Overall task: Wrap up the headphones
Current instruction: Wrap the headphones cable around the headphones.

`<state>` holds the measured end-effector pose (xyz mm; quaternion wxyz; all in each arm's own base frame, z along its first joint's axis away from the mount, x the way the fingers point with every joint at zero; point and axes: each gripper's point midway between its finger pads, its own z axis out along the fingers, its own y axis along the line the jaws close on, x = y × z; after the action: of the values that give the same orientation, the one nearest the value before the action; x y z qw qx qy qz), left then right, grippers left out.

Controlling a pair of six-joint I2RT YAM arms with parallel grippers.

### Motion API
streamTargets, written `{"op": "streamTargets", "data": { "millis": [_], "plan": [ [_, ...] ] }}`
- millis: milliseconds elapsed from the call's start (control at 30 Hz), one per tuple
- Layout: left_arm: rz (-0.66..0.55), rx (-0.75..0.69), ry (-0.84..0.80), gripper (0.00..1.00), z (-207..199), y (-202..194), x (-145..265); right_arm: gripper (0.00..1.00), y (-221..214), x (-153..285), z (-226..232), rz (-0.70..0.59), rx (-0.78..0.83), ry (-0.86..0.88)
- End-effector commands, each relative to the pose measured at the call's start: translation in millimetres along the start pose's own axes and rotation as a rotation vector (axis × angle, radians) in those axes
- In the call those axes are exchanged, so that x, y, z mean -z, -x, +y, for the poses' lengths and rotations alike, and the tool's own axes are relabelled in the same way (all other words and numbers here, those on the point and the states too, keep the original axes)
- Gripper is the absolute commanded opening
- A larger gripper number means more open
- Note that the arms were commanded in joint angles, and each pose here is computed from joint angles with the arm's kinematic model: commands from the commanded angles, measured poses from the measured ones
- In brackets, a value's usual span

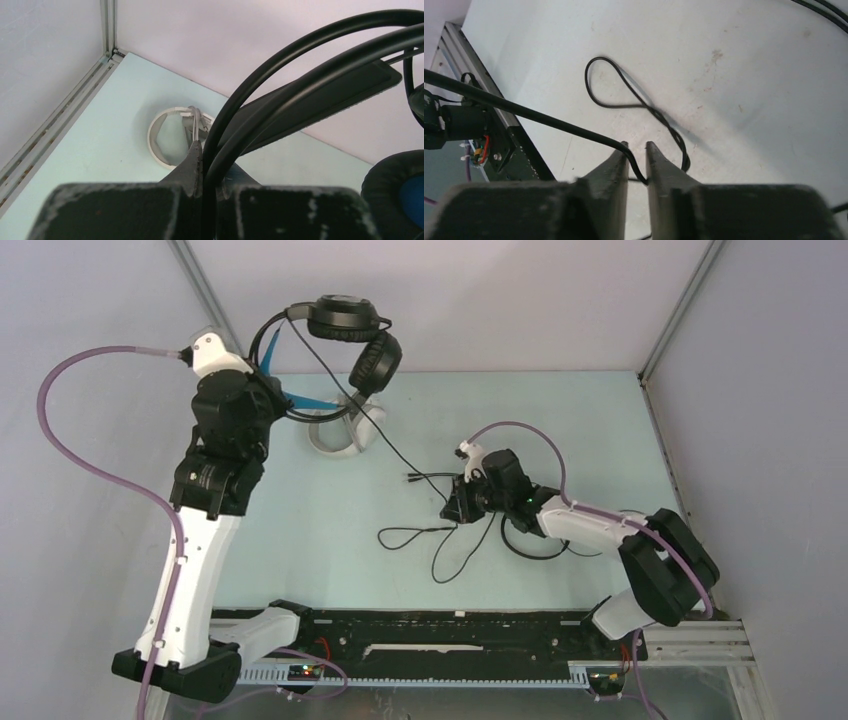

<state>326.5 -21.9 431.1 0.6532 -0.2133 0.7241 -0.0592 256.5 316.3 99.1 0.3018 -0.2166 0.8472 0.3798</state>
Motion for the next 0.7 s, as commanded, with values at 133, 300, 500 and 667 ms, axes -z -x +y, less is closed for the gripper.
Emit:
{"op": "streamTargets", "data": {
  "millis": [133, 300, 500, 667],
  "plan": [
    [-0.185, 0.149, -0.182, 0.00, -33, 60, 22, 0.39, 66, 60, 56, -0.254, 0.159, 0.136],
    [-0.156, 0.120, -0.198, 0.00, -35, 49, 19, 0.59, 112, 108, 96, -0.478, 0.302, 0.215],
    [-0.113, 0.111, -0.254, 0.00, -46, 39, 17, 0.75, 151, 142, 142, -0.669, 0.462, 0.346],
    [-0.076, 0.108, -0.304, 0.00, -55, 32, 19, 0.79, 174, 132, 173, -0.707, 0.540, 0.412]
  ]
}}
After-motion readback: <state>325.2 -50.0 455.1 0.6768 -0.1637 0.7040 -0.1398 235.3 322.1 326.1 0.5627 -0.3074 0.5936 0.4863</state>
